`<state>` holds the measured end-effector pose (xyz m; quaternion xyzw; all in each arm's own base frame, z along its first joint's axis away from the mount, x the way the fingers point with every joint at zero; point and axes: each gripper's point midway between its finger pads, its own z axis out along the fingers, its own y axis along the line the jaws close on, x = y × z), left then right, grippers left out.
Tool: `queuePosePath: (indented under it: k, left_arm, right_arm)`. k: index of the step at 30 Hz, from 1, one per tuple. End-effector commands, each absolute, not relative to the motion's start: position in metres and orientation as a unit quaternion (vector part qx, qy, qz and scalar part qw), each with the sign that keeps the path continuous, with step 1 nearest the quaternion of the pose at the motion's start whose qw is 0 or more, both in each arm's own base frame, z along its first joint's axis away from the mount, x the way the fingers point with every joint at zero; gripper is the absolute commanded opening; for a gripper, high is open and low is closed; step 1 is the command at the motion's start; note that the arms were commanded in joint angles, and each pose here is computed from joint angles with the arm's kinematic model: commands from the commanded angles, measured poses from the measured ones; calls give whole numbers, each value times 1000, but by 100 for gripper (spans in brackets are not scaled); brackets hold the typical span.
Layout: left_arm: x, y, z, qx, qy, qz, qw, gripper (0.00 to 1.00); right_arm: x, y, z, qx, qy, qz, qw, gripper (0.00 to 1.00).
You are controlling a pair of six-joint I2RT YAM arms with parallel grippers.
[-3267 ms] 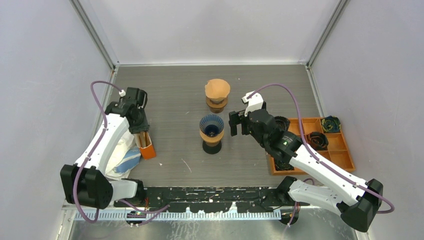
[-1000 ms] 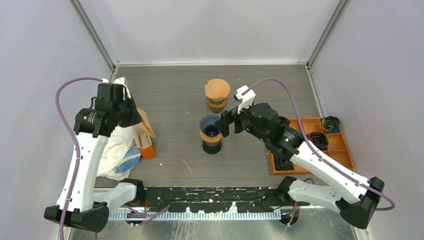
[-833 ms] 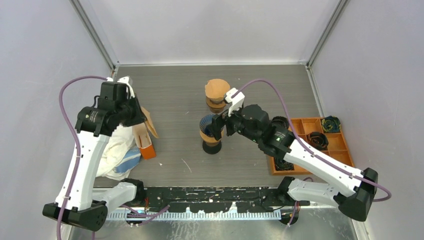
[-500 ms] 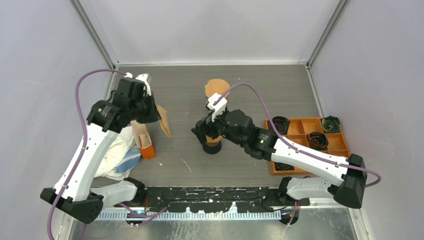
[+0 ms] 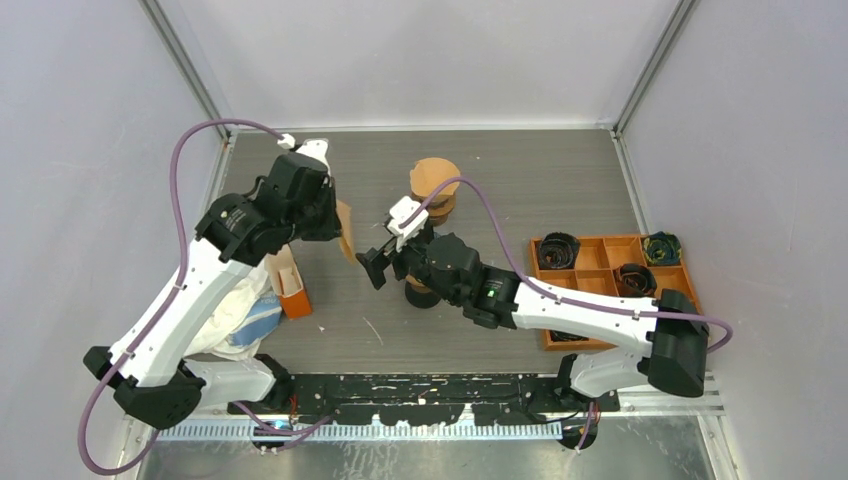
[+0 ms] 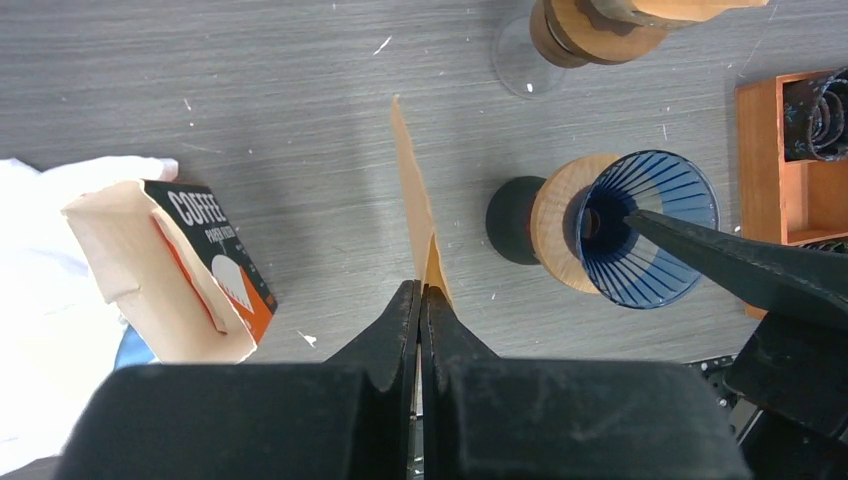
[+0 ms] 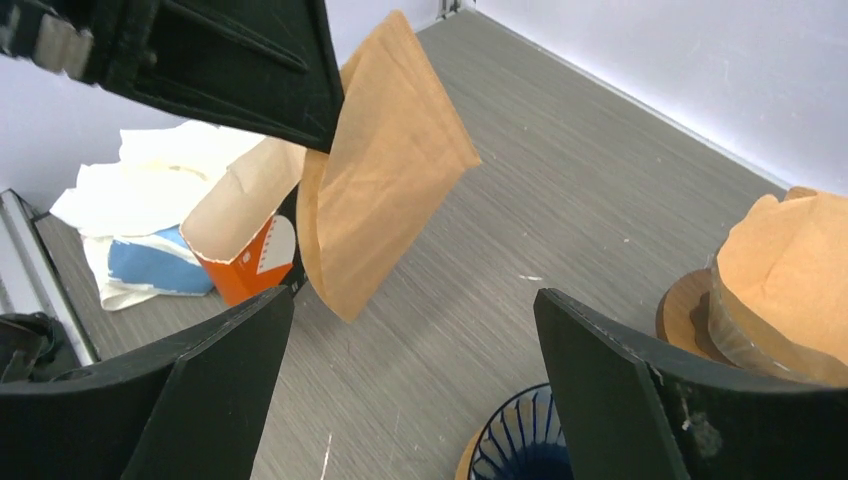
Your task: Place the coffee filter in the dripper
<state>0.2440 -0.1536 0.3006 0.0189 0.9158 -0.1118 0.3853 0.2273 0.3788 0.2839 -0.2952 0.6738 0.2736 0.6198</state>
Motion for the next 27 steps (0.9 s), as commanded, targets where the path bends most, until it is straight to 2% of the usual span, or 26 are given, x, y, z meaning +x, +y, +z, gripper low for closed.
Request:
queuePosePath:
  k: [1,18,21,27]
  left_arm:
    - [252,-149,322,2,900,-85,427,0]
    - [252,-160,325,13,898,-80,432,0]
    - [251,-161,323,15,899,-80,430,0]
    - [250,-166,323,21,900,-88,427,0]
  right_arm:
    - [232,384,324,-260,627,293,674,97]
    - [251,401,311,-233,614,270,704,93]
    - [261,395,307,-213,623,244,712,90]
    - [273,384,300,-185,631,202,725,76]
